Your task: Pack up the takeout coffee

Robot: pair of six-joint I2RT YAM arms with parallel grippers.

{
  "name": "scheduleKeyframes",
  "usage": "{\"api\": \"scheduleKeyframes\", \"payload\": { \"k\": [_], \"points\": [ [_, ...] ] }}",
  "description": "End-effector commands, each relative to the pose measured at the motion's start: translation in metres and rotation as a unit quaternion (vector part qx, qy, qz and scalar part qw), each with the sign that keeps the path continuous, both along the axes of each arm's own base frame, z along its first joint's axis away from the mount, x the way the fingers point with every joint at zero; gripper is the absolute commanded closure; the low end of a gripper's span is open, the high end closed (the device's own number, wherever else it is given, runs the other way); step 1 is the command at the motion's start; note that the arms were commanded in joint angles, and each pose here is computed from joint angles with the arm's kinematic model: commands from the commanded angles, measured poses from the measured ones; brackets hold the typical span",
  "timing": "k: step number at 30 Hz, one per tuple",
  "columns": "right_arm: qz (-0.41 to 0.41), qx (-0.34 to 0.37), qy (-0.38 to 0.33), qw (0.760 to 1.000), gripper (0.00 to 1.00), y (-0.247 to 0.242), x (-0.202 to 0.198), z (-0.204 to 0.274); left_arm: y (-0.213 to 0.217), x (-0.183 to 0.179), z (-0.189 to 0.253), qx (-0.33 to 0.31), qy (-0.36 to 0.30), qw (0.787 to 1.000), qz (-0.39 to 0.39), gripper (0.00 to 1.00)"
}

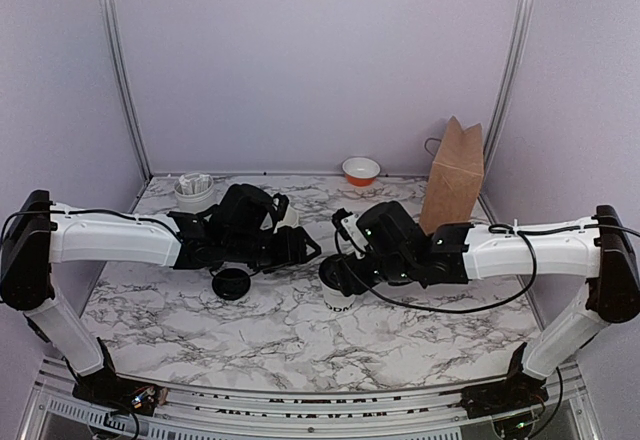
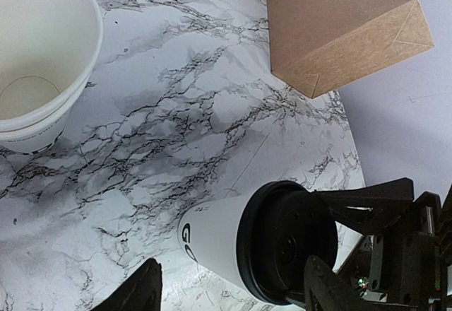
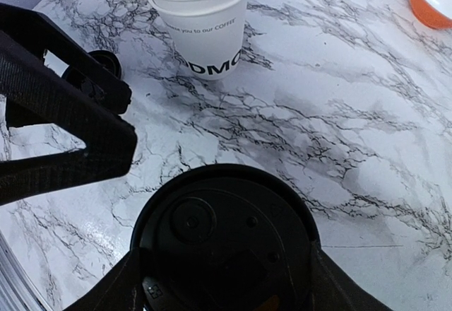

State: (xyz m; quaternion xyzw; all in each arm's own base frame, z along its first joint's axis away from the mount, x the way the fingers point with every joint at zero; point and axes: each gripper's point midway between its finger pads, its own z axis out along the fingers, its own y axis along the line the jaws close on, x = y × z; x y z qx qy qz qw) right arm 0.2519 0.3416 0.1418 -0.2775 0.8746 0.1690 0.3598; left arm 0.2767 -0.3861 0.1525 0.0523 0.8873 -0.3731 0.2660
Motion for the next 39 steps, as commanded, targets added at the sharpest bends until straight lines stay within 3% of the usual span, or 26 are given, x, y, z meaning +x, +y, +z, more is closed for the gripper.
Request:
{"api": "scheduleKeyframes", "payload": {
  "k": [1, 10, 26, 39],
  "points": [
    [0.000, 0.001, -0.007, 1.000, 0.34, 0.005, -0.001, 0.007, -0.011, 0.001, 0.016, -0.017, -0.018, 1.000, -0.015, 0.30],
    [-0.006, -0.017, 0.004, 1.000, 0.34, -0.002, -0.006, -0.014, -0.020, -0.007, 0.003, -0.006, -0.005, 1.000, -0.030, 0.31],
    [-0.020, -0.051, 0.013, 0.998, 0.32, -0.019, -0.009, -0.045, -0.025, -0.023, -0.021, 0.019, 0.021, 0.999, -0.035, 0.55],
    [-0.026, -0.064, 0.011, 0.998, 0.31, -0.027, -0.011, -0.046, -0.015, -0.023, -0.051, 0.070, 0.041, 0.997, -0.011, 0.64]
  ]
}}
